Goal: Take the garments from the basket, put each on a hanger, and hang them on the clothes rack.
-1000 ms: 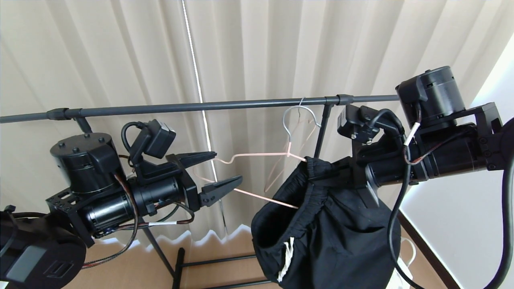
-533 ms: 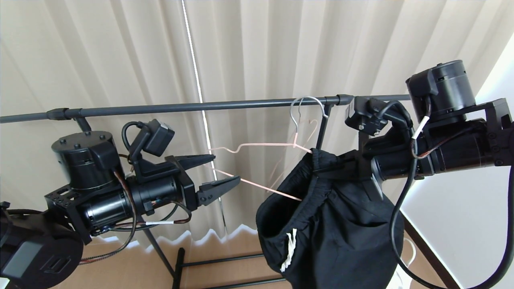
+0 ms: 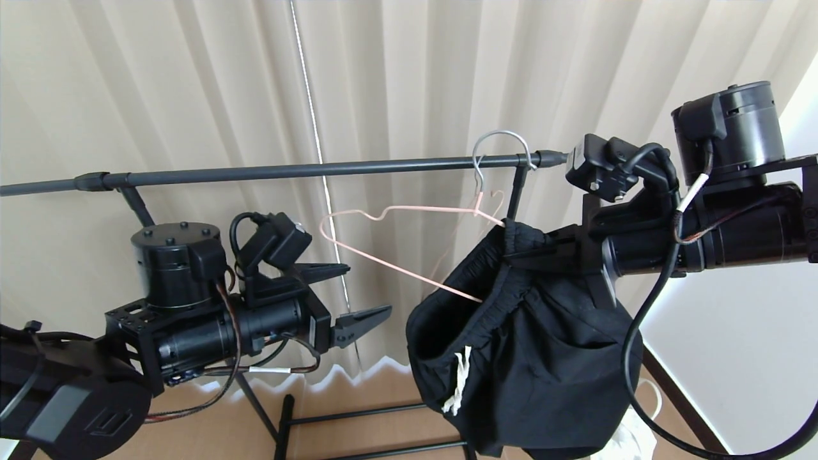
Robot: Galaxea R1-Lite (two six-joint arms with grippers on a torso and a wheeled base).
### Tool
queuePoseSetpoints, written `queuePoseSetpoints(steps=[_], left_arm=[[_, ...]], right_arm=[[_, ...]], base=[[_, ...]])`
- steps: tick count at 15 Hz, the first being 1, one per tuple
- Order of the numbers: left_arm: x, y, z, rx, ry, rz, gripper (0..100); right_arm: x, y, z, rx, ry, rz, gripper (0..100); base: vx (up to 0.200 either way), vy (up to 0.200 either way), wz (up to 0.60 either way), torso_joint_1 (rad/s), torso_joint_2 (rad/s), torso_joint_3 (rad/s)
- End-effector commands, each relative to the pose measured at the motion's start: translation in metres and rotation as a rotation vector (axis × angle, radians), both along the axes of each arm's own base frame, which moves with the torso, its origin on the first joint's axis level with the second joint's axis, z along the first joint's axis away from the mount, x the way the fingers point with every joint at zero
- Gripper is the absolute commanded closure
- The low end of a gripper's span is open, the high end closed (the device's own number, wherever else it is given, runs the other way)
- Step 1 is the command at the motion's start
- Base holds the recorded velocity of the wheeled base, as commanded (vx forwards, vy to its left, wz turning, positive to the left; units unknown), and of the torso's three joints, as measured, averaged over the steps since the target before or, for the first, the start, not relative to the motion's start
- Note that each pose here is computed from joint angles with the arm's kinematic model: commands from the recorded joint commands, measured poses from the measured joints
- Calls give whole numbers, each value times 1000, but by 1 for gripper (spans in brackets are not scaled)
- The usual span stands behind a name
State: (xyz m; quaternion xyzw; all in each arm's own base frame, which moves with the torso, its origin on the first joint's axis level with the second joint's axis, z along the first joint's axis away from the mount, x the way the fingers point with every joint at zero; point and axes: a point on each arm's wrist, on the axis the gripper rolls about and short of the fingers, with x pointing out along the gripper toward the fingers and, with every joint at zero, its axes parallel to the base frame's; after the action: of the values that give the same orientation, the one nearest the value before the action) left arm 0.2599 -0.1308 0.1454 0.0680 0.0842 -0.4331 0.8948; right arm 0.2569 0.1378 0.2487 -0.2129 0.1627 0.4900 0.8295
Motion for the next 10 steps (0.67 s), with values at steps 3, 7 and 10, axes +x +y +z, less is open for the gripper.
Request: queuePoseSetpoints(steps=[3, 7, 10], left_arm=[[5, -20, -29, 97, 38, 30, 0], [10, -36, -51, 151, 75, 54, 0], [14, -42, -61, 162, 75, 75, 0]], right_arm=[[-4, -1, 6, 13, -27, 3, 100], [-7, -3, 11, 21, -42, 3, 100], [-9, -4, 12, 22, -45, 4, 100]], base=[[0, 0, 0, 0, 0, 0], [0, 0, 0, 0, 0, 0], [0, 0, 0, 0, 0, 0]])
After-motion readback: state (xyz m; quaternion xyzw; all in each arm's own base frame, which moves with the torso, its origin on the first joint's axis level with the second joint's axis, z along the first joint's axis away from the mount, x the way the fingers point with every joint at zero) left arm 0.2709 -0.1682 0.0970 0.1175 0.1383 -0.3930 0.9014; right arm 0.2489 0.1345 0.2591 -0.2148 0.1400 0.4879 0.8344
